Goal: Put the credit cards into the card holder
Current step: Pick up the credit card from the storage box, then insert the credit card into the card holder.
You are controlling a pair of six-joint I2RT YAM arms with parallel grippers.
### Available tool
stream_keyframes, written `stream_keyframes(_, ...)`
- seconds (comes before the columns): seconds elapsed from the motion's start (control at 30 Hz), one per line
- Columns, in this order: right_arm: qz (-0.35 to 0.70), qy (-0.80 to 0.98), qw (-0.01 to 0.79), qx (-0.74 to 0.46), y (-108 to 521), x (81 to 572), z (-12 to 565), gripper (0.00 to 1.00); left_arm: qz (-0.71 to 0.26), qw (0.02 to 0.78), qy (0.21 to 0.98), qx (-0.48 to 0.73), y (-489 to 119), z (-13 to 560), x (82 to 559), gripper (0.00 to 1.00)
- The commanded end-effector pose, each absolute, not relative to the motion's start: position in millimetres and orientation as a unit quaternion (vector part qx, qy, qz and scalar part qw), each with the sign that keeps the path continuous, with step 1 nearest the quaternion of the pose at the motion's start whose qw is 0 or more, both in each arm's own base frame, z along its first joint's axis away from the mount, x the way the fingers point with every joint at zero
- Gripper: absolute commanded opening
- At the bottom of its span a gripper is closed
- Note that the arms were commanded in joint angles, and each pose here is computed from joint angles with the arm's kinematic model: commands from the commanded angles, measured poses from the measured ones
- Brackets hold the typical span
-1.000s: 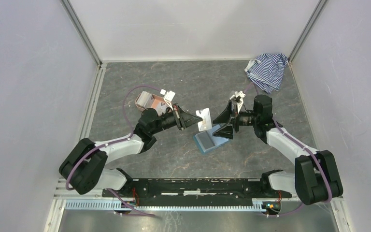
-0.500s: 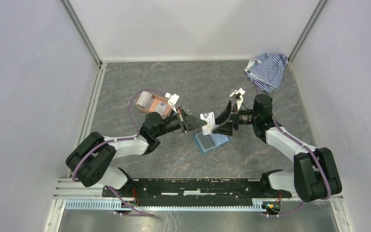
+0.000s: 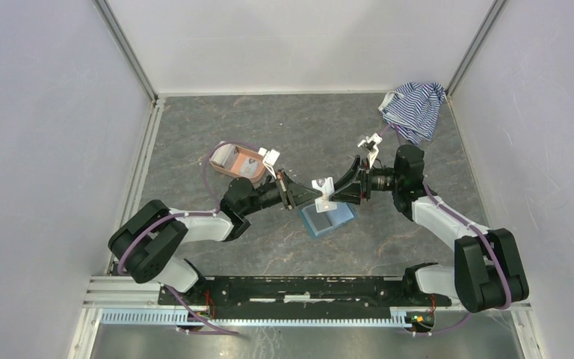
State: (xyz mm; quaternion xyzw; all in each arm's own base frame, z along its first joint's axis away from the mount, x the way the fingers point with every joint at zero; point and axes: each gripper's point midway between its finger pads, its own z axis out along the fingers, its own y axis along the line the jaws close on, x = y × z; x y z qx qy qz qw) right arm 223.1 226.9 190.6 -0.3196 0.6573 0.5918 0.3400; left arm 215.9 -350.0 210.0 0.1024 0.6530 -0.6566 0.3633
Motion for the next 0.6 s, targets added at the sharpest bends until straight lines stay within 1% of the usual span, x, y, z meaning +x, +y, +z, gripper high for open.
stream_keyframes(0.0,0.594,0.638,0.357,-0.336,228,226,205,0.51,-0.673,0.372,0.633,0.090,-351,220,217,0.02)
stream_keyframes(0.1,0.595,0.638,0.355,-0.335,228,226,204,0.43,-0.673,0.371,0.633,0.089,-352,219,217,0.02)
stream_keyframes(0.17,0.598,0.639,0.351,-0.334,228,225,204,0.35,-0.673,0.372,0.633,0.089,-352,219,217,0.02)
stream_keyframes(0.33,0.604,0.637,0.344,-0.333,228,223,203,0.12,-0.674,0.371,0.632,0.092,-353,217,216,0.02)
stream_keyframes(0.4,0.607,0.637,0.340,-0.333,228,222,203,0.02,-0.674,0.370,0.632,0.092,-353,215,217,0.05)
stream_keyframes(0.43,0.607,0.637,0.339,-0.333,228,222,203,0.00,-0.674,0.370,0.633,0.092,-354,214,217,0.07)
stream_keyframes(0.57,0.607,0.635,0.340,-0.336,228,221,204,0.00,-0.671,0.367,0.638,0.090,-354,209,217,0.15)
